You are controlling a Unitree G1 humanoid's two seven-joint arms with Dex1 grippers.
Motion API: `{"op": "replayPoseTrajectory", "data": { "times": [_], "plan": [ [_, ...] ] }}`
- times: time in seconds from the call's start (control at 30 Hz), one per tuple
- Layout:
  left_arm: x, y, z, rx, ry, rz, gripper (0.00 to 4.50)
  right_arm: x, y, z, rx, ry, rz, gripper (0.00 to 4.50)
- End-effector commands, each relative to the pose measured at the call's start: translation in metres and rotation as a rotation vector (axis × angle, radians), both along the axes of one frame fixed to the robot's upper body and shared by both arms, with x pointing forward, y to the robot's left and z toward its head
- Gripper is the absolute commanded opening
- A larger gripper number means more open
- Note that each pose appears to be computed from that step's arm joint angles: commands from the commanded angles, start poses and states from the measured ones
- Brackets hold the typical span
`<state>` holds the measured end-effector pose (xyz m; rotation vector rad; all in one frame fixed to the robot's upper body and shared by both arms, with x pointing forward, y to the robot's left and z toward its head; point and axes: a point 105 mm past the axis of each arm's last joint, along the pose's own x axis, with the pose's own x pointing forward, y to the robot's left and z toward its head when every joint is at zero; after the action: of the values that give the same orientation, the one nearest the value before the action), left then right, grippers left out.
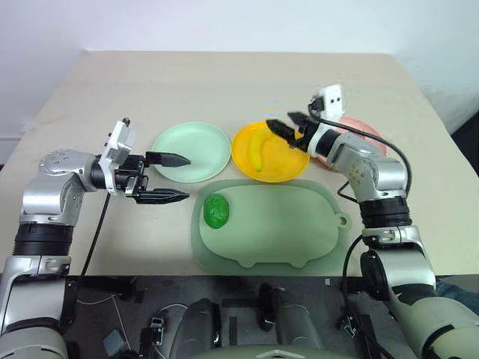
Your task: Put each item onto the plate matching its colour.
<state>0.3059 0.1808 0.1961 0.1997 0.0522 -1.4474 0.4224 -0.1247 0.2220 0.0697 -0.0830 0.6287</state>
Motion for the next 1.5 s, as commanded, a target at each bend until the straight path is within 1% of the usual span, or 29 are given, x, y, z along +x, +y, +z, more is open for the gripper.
{"op": "replayPoseTrajectory", "data": {
  "times": [0.03,0.17,0.27,0.3,0.4,0.47,0.5,0.53,0.6,0.7,0.8,0.87,0.93,1.1,1.13,1.27,1.33,1.37,1.43,1.47,1.5],
  "plan": [
    [-0.003,-0.001,0.015,-0.023,-0.059,-0.011,4.5,0.0,-0.029,0.012,0.071,-0.081,0.008,4.06],
    [-0.003,-0.003,0.015,-0.029,-0.061,-0.008,4.5,-0.008,-0.041,0.009,0.161,-0.093,0.098,4.06],
    [-0.004,-0.004,0.016,-0.033,-0.062,-0.004,4.5,-0.016,-0.045,0.006,0.14,-0.139,0.146,4.06],
    [-0.005,-0.004,0.016,-0.032,-0.06,-0.005,4.5,-0.019,-0.049,0.006,0.196,-0.125,0.166,4.06],
    [-0.006,-0.003,0.016,-0.031,-0.061,0.002,4.5,-0.025,-0.055,0.007,0.246,-0.151,0.176,4.06],
    [-0.005,-0.002,0.018,-0.035,-0.063,0.014,4.5,-0.034,-0.053,0.004,0.244,-0.181,0.193,4.06],
    [-0.006,-0.002,0.018,-0.036,-0.063,0.015,4.5,-0.037,-0.052,0.003,0.274,-0.183,0.195,4.06],
    [-0.005,-0.003,0.018,-0.038,-0.064,0.019,4.5,-0.043,-0.049,0.001,0.344,-0.167,0.238,4.06],
    [-0.005,-0.004,0.018,-0.044,-0.066,0.024,4.5,-0.052,-0.04,-0.004,0.329,-0.186,0.251,4.06],
    [-0.004,-0.003,0.017,-0.047,-0.061,0.033,4.5,-0.07,-0.03,-0.011,0.342,-0.186,0.332,4.06],
    [-0.004,-0.001,0.015,-0.045,-0.059,0.042,4.5,-0.089,-0.024,-0.019,0.246,-0.189,0.438,4.06],
    [-0.004,0.0,0.015,-0.04,-0.059,0.041,4.5,-0.095,-0.028,-0.024,0.208,-0.151,0.489,4.06],
    [-0.005,0.001,0.014,-0.035,-0.057,0.042,4.5,-0.103,-0.036,-0.024,0.161,-0.168,0.54,4.06],
    [-0.004,0.005,0.013,-0.022,-0.058,0.059,4.5,-0.107,-0.038,-0.036,0.063,-0.138,0.619,4.06],
    [-0.005,0.005,0.012,-0.02,-0.056,0.06,4.5,-0.108,-0.037,-0.04,0.026,-0.148,0.635,4.06],
    [-0.005,0.006,0.01,-0.014,-0.057,0.074,4.5,-0.109,-0.032,-0.046,-0.022,-0.18,0.657,4.06],
    [-0.003,0.006,0.009,-0.013,-0.057,0.091,4.5,-0.112,-0.025,-0.056,-0.09,-0.185,0.698,4.06],
    [-0.003,0.006,0.009,-0.013,-0.057,0.094,4.5,-0.113,-0.022,-0.056,-0.081,-0.181,0.72,4.06],
    [-0.003,0.007,0.008,-0.011,-0.054,0.102,4.5,-0.111,-0.02,-0.058,-0.117,-0.187,0.724,4.06],
    [-0.002,0.007,0.008,-0.008,-0.052,0.108,4.5,-0.11,-0.018,-0.06,-0.162,-0.195,0.726,4.06],
    [-0.003,0.008,0.007,-0.006,-0.046,0.11,4.5,-0.113,-0.018,-0.06,-0.164,-0.19,0.755,4.06]
  ]
}}
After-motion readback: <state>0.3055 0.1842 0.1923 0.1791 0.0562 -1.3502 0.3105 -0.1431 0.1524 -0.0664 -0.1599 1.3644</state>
